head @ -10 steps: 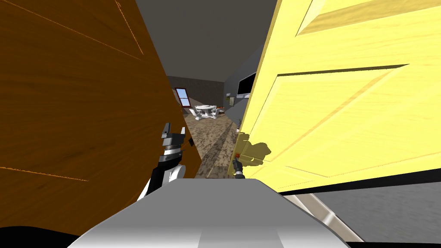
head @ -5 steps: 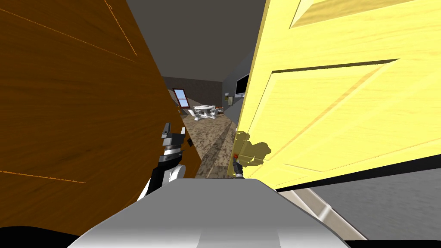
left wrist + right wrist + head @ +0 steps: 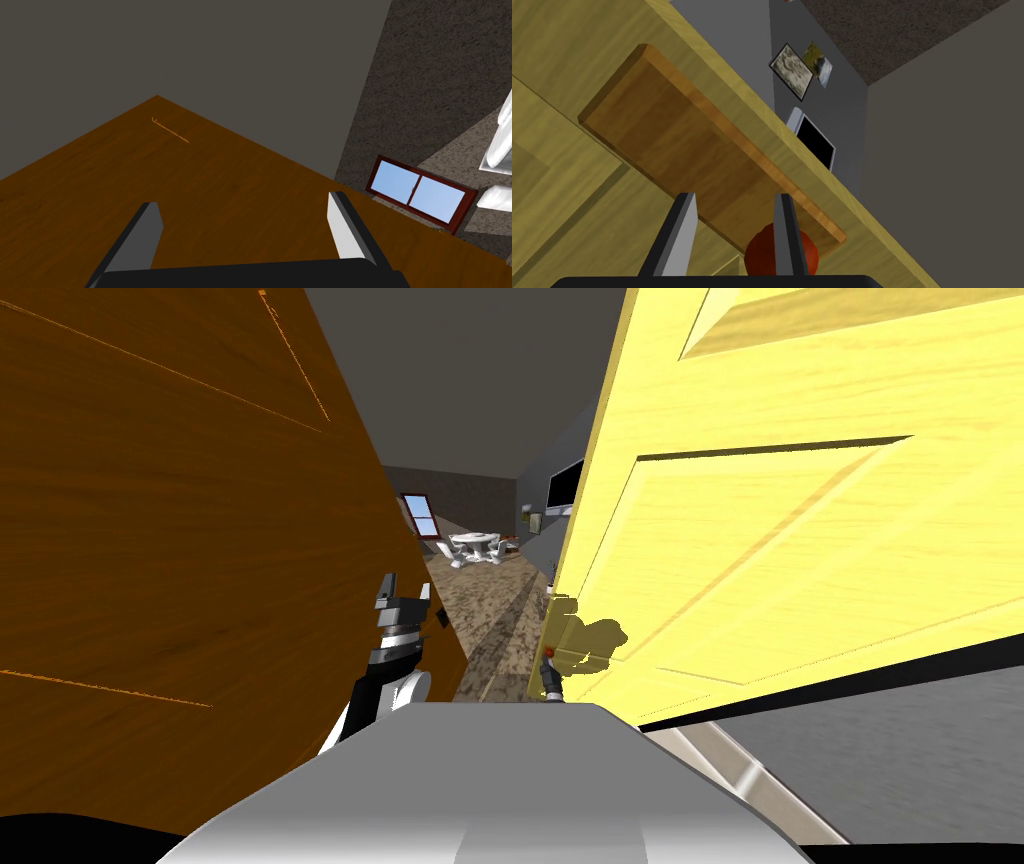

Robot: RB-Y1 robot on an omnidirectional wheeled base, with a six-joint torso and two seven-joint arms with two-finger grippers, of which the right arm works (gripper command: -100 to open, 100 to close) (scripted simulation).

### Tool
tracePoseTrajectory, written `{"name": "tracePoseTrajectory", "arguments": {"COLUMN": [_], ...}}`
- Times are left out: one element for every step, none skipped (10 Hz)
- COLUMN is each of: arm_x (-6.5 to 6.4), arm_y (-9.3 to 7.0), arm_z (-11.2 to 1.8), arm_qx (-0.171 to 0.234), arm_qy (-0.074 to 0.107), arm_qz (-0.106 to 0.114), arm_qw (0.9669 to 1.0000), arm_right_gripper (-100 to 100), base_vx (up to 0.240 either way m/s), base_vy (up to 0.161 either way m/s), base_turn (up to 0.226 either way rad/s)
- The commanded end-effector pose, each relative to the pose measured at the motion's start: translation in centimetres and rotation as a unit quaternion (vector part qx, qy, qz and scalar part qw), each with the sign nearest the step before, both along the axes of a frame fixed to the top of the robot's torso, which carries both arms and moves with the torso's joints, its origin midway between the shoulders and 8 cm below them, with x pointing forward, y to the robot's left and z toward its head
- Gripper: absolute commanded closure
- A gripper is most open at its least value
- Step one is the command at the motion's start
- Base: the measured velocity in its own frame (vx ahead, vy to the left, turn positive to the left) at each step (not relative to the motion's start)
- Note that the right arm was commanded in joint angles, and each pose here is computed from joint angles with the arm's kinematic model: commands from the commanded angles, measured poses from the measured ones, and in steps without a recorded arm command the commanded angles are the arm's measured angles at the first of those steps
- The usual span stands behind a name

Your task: Push the door open

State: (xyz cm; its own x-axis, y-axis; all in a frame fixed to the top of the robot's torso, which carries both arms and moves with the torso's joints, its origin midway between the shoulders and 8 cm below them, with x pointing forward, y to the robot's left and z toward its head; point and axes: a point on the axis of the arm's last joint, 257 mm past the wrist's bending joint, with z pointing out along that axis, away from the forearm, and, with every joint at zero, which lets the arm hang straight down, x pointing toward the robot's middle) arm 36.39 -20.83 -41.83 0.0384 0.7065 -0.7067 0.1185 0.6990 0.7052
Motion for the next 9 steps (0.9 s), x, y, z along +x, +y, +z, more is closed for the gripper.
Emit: {"name": "tracePoseTrajectory", "arguments": {"arm_x": [0.7,0.5,0.5,0.28,0.28,0.06,-0.16,-0.16,-0.16], "arm_y": [-0.02,0.1,0.1,0.22,0.22,0.34,0.46,0.46,0.46], "arm_z": [1.61,1.69,1.69,1.76,1.76,1.84,1.92,1.92,1.92], "arm_qx": [0.027,0.044,0.051,0.071,0.075,0.098,0.116,0.124,0.124], "arm_qy": [-0.027,-0.03,-0.03,-0.034,-0.034,-0.038,-0.041,-0.042,-0.042], "arm_qz": [-0.006,-0.008,-0.009,-0.011,-0.011,-0.014,-0.016,-0.016,-0.016], "arm_qw": [0.9993,0.9986,0.9982,0.9969,0.9965,0.9944,0.9923,0.9913,0.9913], "arm_right_gripper": [-100,-100,-100,-100,-100,-100,-100,-100,-100], "base_vx": [-0.011,-0.027,-0.026,-0.028,-0.025,-0.022,-0.029,-0.021,-0.011], "base_vy": [0.004,0.012,0.015,0.016,0.01,0.008,0.017,0.014,0.003], "base_turn": [-0.001,-0.034,-0.015,-0.008,-0.012,-0.002,-0.032,-0.018,-0.004]}}
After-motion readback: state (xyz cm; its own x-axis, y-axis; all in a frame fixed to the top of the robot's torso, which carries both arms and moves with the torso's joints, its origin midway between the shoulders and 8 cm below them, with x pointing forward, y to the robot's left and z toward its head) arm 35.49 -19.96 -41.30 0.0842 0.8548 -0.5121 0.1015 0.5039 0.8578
